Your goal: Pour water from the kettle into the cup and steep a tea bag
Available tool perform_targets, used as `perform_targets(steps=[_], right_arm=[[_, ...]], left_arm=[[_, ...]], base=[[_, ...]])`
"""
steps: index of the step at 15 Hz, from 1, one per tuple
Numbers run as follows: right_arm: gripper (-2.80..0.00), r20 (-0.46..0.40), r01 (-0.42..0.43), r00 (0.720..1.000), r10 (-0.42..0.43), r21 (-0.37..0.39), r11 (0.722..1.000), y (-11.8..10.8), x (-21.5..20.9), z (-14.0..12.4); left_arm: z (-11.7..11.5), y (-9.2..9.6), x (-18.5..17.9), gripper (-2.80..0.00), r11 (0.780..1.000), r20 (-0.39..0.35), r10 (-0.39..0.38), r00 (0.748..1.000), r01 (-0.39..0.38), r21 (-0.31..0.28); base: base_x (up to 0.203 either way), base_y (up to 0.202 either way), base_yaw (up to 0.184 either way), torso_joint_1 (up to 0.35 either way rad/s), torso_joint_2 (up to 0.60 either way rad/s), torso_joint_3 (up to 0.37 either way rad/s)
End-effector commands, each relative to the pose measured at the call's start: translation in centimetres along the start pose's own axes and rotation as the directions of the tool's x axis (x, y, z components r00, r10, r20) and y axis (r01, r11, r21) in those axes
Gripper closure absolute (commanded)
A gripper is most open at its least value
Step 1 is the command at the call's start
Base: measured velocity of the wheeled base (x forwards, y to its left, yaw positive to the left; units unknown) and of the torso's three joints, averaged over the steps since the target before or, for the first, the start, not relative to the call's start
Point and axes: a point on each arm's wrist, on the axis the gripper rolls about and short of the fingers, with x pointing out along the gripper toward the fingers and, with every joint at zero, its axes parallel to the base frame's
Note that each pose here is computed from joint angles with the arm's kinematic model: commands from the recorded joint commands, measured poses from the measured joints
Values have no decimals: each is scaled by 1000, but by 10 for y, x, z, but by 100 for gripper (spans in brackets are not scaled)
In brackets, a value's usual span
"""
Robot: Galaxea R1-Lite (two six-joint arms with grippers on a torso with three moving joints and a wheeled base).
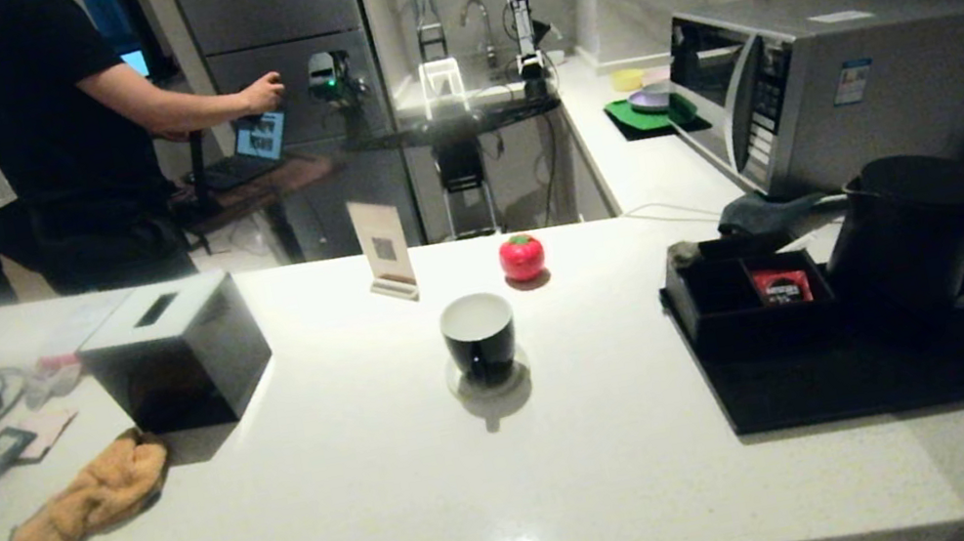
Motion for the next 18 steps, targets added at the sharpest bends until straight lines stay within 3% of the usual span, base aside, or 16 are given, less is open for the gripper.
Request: perform_targets(steps=[1,8,18], right_arm=[[0,42,0,999,0,-3,1000,0,-1,5],[0,62,-4,998,4,-4,1000,2,-2,11],[0,130,0,991,0,-2,1000,0,-10,42]], left_arm=[[0,0,0,0,1000,0,0,1000,0,0],[0,0,0,0,1000,-2,0,1000,0,0],[0,0,0,0,1000,-1,0,1000,0,0]], base=[[0,0,0,0,0,0],[0,0,0,0,0,0],[0,0,0,0,0,0]])
